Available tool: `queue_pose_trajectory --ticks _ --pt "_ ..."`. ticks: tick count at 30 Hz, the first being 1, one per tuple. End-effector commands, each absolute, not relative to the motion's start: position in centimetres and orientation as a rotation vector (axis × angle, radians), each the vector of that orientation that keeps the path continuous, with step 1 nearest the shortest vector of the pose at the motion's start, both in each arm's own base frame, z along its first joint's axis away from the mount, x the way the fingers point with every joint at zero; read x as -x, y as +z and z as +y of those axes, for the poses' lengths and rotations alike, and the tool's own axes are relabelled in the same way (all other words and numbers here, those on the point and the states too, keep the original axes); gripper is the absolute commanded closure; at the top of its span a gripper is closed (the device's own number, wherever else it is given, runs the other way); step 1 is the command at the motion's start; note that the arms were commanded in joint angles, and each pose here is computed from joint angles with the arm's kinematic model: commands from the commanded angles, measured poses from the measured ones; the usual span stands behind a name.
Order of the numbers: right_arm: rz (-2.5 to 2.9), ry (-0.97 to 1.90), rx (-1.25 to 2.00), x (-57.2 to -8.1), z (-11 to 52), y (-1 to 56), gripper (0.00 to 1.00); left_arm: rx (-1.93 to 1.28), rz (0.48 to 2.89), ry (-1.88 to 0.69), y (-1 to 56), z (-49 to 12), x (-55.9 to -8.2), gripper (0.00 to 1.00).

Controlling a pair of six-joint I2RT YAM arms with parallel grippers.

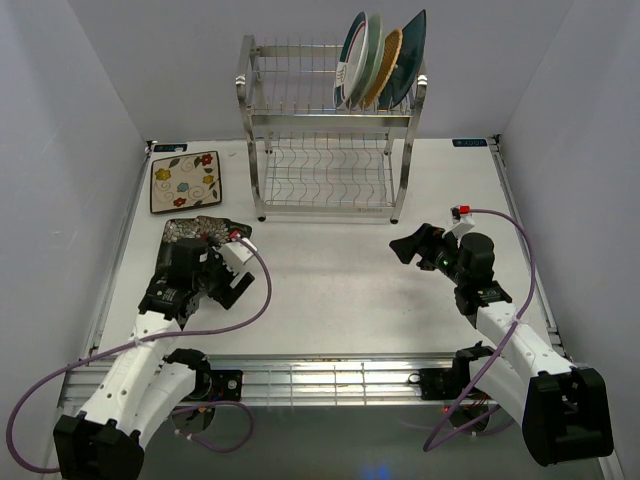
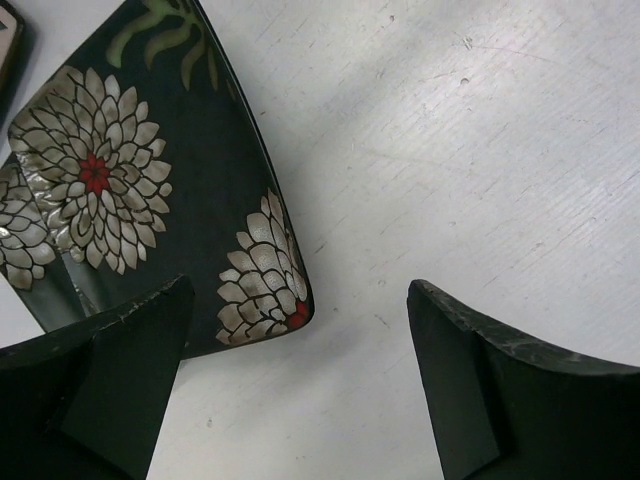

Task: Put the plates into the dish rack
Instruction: Pick up the plate at the center of the board.

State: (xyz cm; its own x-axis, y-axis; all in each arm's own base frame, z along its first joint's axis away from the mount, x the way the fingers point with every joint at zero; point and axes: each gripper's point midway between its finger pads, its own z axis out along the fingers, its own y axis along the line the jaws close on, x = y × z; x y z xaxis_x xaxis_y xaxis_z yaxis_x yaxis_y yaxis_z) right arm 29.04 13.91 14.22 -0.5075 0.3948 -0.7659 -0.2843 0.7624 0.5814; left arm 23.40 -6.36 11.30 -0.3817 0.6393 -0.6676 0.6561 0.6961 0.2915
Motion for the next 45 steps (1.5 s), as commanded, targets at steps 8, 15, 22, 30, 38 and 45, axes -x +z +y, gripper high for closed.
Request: queue_pose_trajectory --ticks 8,15,22,30,38,45 --pt "1.861 0.85 -0.077 -30.1 14.1 16.7 0.1 -1.053 2.043 0.018 10.2 -5.9 -22.5 0.02" --pt "1.896 0.878 -0.06 -30.3 14.7 16.1 0.1 -1.081 2.064 0.086 8.2 -4.8 -22.2 0.02" --pt "1.922 0.856 -0.156 -30.5 14.0 14.6 0.1 -1.072 2.07 0.122 7.4 -4.3 -22.2 0.02" --pt "1.86 0.888 -0.148 -30.1 14.2 15.6 0.1 -1.061 2.065 0.129 8.0 -4.3 -22.5 0.02" --pt "1.847 0.946 -0.156 -29.2 14.6 15.7 0.1 -1.058 2.048 0.113 8.5 -4.6 -22.8 0.02" --pt "1.776 0.922 -0.182 -29.8 14.0 17.0 0.1 -1.062 2.051 0.116 8.7 -4.7 -23.1 0.02"
